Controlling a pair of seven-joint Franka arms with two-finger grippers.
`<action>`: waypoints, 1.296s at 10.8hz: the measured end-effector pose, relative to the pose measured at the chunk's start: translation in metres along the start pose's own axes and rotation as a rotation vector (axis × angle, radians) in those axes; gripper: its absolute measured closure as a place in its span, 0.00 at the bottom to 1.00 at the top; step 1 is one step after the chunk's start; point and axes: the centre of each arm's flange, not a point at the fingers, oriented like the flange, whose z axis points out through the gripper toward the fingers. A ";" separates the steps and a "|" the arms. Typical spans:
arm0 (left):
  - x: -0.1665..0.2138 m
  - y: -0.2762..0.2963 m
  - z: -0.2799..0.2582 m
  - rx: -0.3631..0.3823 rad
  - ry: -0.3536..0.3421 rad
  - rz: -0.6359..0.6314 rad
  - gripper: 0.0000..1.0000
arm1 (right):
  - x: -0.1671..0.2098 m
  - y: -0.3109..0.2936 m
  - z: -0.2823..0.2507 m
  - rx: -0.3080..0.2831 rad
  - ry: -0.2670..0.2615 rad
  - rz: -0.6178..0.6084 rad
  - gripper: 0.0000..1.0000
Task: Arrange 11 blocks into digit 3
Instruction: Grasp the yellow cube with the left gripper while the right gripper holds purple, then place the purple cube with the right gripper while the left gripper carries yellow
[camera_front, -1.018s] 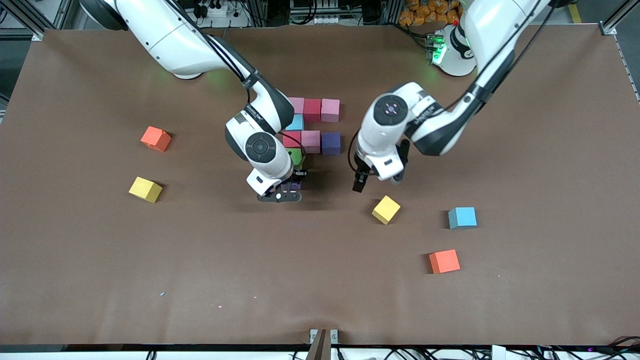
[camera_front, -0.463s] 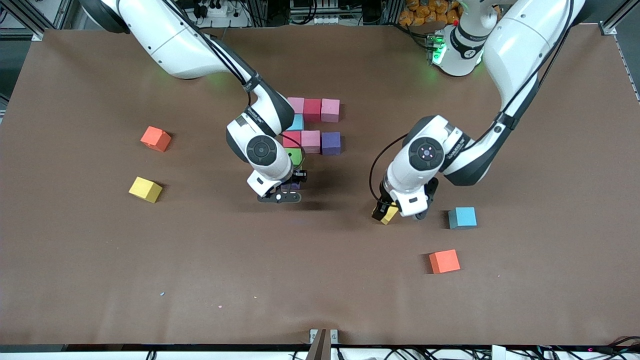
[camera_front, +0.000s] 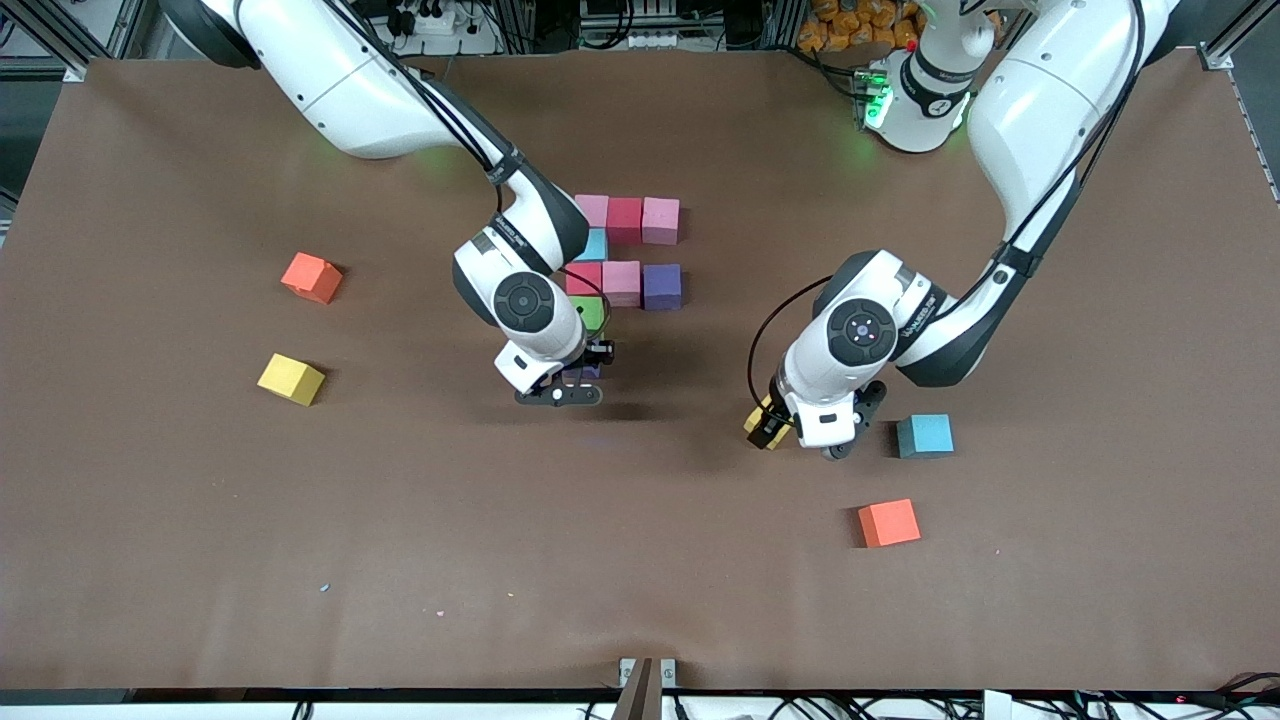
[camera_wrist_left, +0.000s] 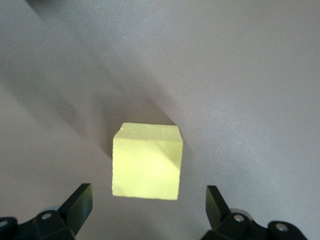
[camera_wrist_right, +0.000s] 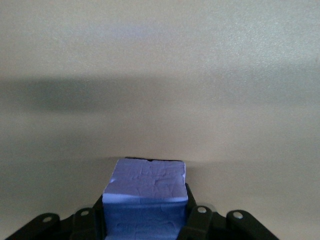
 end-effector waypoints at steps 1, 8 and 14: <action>0.006 -0.002 0.007 0.011 0.004 0.010 0.00 | -0.001 -0.001 0.001 -0.001 -0.001 -0.001 0.44; 0.014 -0.001 0.029 0.034 -0.006 0.035 0.00 | -0.004 -0.003 0.004 -0.008 -0.006 -0.009 0.33; 0.000 0.002 0.063 0.066 0.034 0.050 0.20 | 0.007 -0.004 -0.022 0.016 0.038 -0.002 0.00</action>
